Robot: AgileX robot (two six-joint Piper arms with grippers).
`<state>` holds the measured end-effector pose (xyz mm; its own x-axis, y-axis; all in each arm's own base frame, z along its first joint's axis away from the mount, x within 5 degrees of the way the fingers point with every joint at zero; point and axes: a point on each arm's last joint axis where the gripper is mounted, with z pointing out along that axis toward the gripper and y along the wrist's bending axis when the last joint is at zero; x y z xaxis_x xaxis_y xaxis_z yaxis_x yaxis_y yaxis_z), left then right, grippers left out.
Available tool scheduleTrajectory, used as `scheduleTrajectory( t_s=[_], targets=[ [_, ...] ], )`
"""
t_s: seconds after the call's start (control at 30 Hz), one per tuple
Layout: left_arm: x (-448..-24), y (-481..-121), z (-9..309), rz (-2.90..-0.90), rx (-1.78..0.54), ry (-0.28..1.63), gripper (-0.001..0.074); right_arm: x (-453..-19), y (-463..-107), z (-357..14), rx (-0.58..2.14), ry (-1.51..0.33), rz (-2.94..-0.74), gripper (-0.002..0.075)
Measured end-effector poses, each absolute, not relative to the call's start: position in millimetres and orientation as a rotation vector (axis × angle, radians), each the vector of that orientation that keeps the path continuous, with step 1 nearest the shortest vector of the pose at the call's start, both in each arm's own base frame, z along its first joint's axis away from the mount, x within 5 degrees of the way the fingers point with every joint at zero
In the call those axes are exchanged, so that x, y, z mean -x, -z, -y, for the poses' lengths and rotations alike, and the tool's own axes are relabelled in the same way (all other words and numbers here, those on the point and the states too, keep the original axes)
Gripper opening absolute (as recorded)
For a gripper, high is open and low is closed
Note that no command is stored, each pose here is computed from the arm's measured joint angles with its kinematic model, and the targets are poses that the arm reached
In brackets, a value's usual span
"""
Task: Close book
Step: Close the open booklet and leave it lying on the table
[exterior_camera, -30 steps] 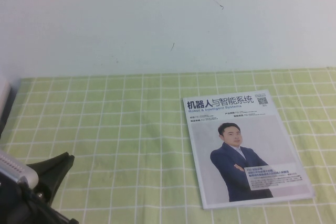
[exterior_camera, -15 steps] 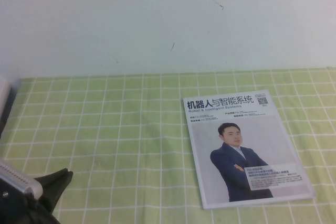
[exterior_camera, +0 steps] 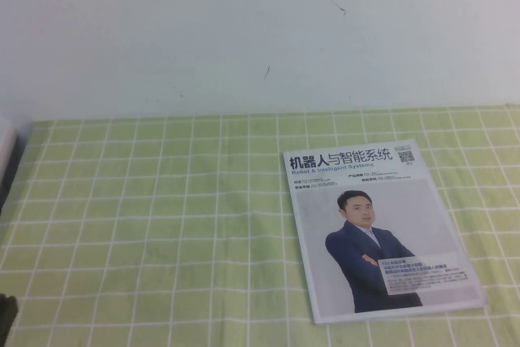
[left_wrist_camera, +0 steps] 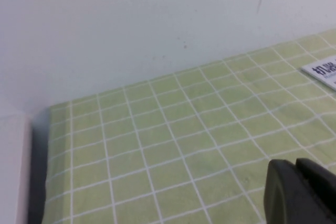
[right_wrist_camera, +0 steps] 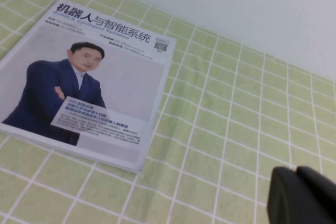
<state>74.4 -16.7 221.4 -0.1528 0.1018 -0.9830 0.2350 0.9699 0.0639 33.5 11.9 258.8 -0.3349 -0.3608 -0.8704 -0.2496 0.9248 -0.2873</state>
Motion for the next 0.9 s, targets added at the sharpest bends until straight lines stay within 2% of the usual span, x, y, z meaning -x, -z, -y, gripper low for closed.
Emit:
scheduleTrajectory(
  t_s=[0.2, 0.4, 0.53, 0.8, 0.9],
  targets=[
    [-57, -191, 5, -1.674, -0.021, 0.161, -0.0002, -34, -259, -12, 0.444, 0.121, -1.934, -0.0003],
    [-54, -176, 1, -1.837, 0.121, 0.187, -0.0002, -34, -259, -12, 0.443, 0.121, -1.933, -0.0003],
    [-53, -175, 2, -1.854, 0.103, 0.175, -0.0002, -34, -259, -12, 0.443, 0.119, -1.933, -0.0003],
    [-52, -176, 3, -1.851, -0.113, 0.038, -0.0002, -34, -259, -12, 0.443, 0.119, -1.933, -0.0003],
    [-52, -175, 3, -1.853, -0.1, 0.034, -0.0002, -34, -259, -12, 0.443, 0.119, -1.933, -0.0003]
  ],
)
